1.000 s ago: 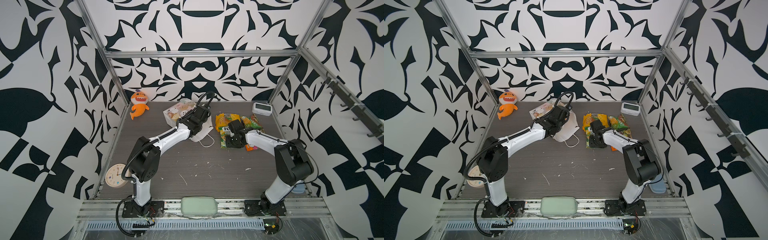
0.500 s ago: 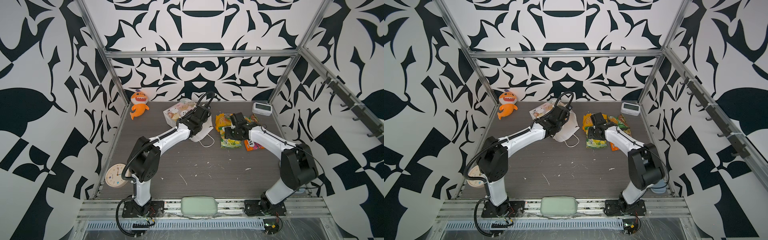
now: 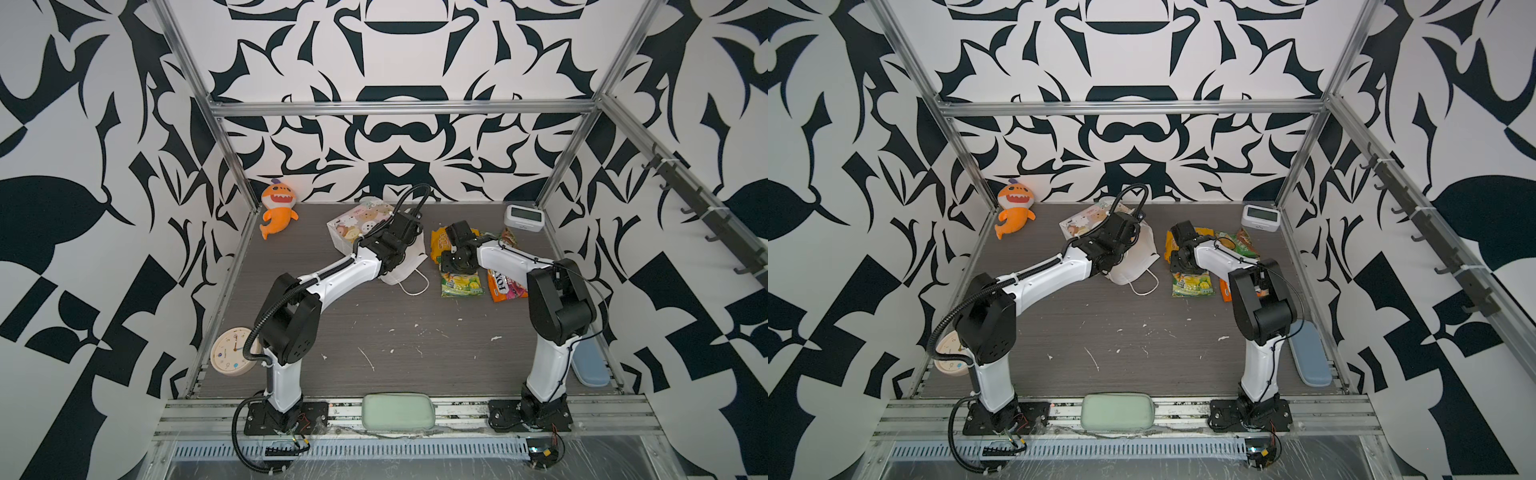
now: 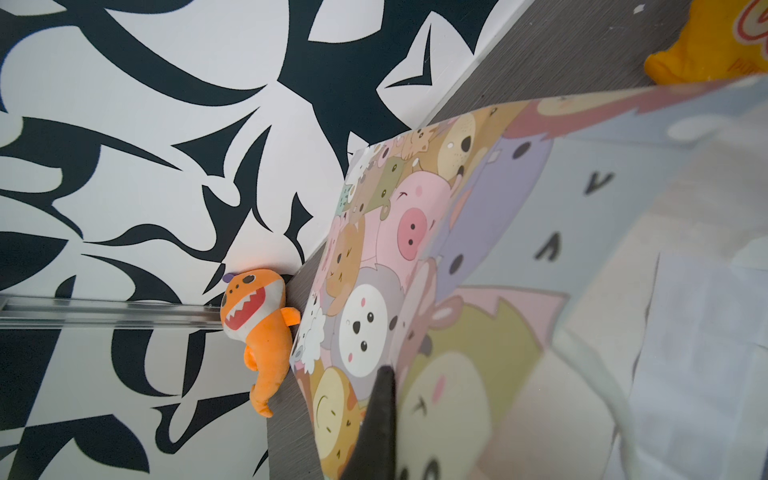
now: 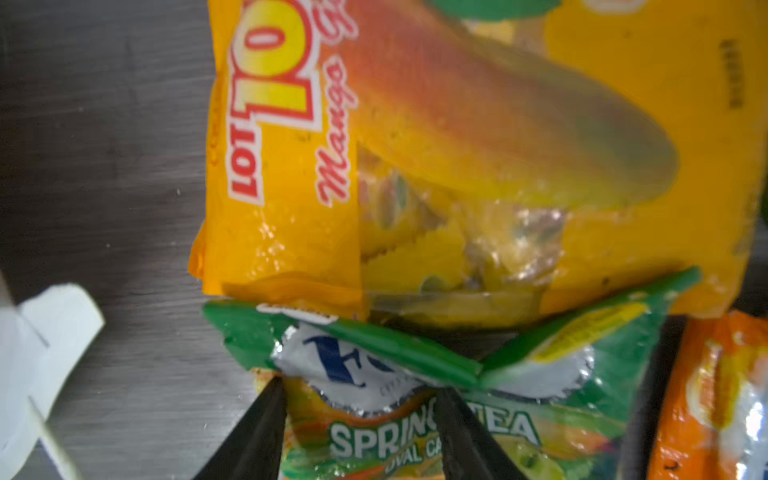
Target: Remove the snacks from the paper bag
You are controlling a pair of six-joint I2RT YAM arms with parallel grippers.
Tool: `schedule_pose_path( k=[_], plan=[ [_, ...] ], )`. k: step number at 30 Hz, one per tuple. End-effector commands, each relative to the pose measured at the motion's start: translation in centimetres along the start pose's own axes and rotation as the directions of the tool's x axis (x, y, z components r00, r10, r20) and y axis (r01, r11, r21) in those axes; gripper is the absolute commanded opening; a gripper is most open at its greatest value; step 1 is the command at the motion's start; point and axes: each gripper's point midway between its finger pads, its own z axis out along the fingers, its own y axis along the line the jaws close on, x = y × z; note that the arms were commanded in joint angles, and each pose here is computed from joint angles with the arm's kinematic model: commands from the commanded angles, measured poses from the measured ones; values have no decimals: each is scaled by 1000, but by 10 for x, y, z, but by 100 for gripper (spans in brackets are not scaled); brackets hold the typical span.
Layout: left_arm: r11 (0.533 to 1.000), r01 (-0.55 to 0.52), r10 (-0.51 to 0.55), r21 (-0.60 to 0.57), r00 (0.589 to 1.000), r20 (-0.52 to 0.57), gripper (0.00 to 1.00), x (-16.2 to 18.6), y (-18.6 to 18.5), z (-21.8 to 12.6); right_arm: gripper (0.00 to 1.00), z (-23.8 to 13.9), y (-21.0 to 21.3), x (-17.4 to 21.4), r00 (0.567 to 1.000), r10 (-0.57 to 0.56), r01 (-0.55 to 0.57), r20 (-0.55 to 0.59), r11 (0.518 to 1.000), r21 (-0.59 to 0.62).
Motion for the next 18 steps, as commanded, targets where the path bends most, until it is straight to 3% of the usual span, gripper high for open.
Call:
schedule_pose_path(
  k=[1, 8, 14, 18],
  plan=[
    [999, 43, -42, -30, 998, 53, 5, -13, 15, -14, 55, -12, -7, 15, 999, 43, -43, -8, 999, -11],
    [999, 40, -39, -25, 998, 51, 5, -13, 11, -10, 51, -25, -20, 48, 996, 92, -92, -5, 995, -24],
    [999, 45, -44, -23, 998, 54, 5, -15, 11, -10, 51, -47, -23, 40, 998, 32, -30, 55, 999, -34],
    [998, 51, -49, -26, 997, 58, 5, -16, 14, -13, 57, -67, -20, 38, 999, 12, -12, 42, 1000, 5]
  ],
)
